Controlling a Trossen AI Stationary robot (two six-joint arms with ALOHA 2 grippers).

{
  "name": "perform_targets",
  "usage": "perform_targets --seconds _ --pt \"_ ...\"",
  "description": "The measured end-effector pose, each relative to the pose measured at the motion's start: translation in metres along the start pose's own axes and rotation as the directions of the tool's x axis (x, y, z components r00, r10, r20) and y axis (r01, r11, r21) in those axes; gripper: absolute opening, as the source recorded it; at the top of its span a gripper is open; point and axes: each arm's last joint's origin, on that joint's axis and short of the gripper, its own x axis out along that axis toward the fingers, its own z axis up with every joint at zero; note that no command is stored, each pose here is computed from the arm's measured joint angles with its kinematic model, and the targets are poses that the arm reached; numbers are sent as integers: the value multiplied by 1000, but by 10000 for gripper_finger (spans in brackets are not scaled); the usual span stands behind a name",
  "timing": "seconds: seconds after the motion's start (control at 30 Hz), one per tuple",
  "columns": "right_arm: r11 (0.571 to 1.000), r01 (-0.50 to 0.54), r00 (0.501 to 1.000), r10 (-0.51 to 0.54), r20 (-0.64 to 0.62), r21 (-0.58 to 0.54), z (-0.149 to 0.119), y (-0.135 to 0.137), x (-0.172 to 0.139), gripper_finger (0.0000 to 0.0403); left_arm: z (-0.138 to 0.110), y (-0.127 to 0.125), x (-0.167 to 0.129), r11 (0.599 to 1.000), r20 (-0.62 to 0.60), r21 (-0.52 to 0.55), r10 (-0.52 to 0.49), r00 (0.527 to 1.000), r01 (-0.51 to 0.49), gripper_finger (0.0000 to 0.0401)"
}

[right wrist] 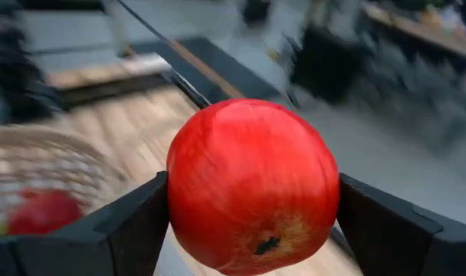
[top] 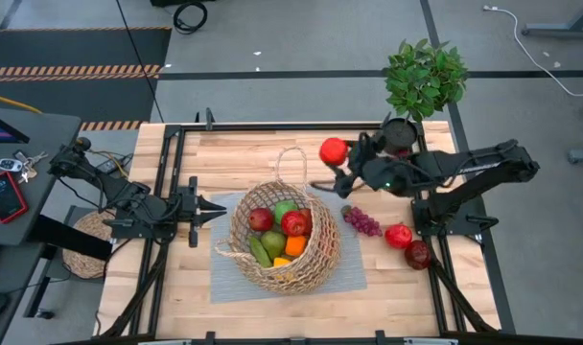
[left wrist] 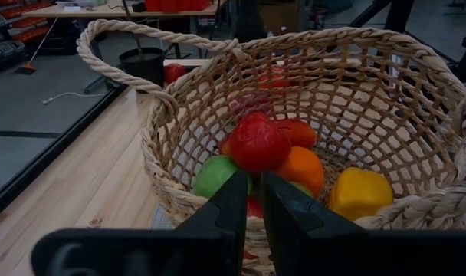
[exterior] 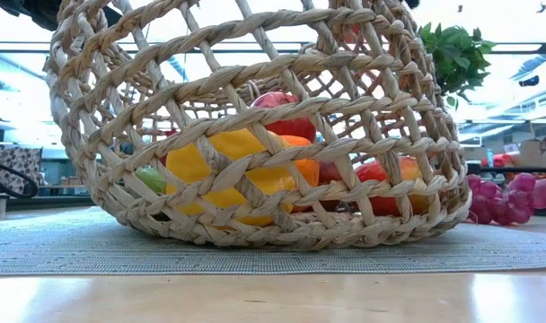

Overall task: Build produce basket
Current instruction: Put the red apple into the basket

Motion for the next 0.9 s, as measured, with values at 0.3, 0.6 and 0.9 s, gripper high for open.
perform_targets --seconds 0.3,0.6,0.9 --pt "913 -396 888 407 214 -92 25 27 -22 343 0 0 0 1000 -1 0 0 1000 0 48" --pt "711 -687 649 694 312 -152 38 36 -33 343 0 0 0 1000 0 0 0 1000 0 48" --pt "631 -756 561 763 321 -175 38 48 -26 343 0 0 0 1000 0 0 1 1000 -1 48"
